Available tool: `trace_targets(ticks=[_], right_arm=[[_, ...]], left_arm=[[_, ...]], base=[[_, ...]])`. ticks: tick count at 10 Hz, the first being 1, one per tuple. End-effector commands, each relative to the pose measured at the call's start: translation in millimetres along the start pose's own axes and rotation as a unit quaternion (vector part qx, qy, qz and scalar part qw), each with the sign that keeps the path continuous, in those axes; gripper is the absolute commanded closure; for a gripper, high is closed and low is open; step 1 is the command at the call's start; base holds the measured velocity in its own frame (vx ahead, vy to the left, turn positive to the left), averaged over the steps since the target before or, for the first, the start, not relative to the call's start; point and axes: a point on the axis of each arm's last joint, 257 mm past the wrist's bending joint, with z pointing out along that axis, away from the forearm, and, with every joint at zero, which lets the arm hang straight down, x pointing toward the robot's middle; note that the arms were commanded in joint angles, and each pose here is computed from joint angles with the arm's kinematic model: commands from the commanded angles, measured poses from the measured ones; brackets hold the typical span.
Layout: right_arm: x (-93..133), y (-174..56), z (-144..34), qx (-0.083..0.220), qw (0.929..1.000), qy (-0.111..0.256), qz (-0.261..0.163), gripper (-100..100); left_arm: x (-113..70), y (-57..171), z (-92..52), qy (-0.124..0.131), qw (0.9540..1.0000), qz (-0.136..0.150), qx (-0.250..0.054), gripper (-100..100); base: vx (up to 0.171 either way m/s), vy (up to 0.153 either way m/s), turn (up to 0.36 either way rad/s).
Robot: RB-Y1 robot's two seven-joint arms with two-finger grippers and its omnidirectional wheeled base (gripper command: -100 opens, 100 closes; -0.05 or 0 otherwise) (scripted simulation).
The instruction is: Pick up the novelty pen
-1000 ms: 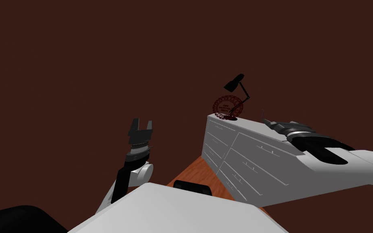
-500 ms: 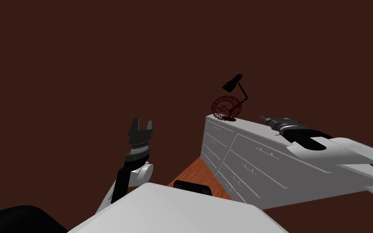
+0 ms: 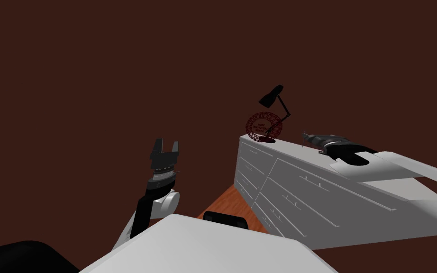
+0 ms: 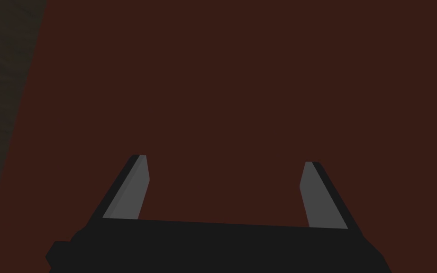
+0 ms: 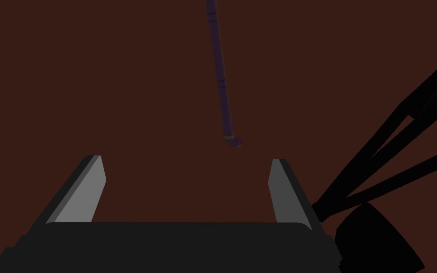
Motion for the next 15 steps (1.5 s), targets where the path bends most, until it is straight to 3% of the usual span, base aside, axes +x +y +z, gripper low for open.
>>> trace_targets(ticks=[1,5,7,8,9,10,14,15], right_arm=[[-5,-1,8.8,0.006,1.0000,0.003,-0.002,-100],[-21,-7,27.5,0.024,0.9996,0.008,-0.008,-100],[-22,-7,28.3,0.025,0.9996,0.008,-0.008,-100],[-22,-7,28.6,0.026,0.9996,0.009,-0.008,0],[-22,-7,28.5,0.026,0.9996,0.009,-0.008,-100],[-22,-7,28.6,0.026,0.9996,0.009,-0.008,100],[-22,-7,28.6,0.026,0.9996,0.009,-0.008,100],[-22,-7,28.6,0.026,0.9996,0.009,-0.008,0]], left_arm=[[0.0,0,0.0,0.000,1.0000,0.000,0.000,0],[0.0,0,0.0,0.000,1.0000,0.000,0.000,0],[0.0,0,0.0,0.000,1.0000,0.000,0.000,0],[0.0,0,0.0,0.000,1.0000,0.000,0.000,0],[0.0,0,0.0,0.000,1.0000,0.000,0.000,0],[0.0,0,0.0,0.000,1.0000,0.000,0.000,0],[0.0,0,0.0,0.000,1.0000,0.000,0.000,0],[0.0,0,0.0,0.000,1.0000,0.000,0.000,0]], base=[[0.051,-0.051,-0.026],[0.061,-0.047,-0.019],[0.039,-0.029,-0.010],[0.000,0.000,0.000],[0.000,0.000,0.000],[0.000,0.000,0.000],[0.000,0.000,0.000],[0.000,0.000,0.000]])
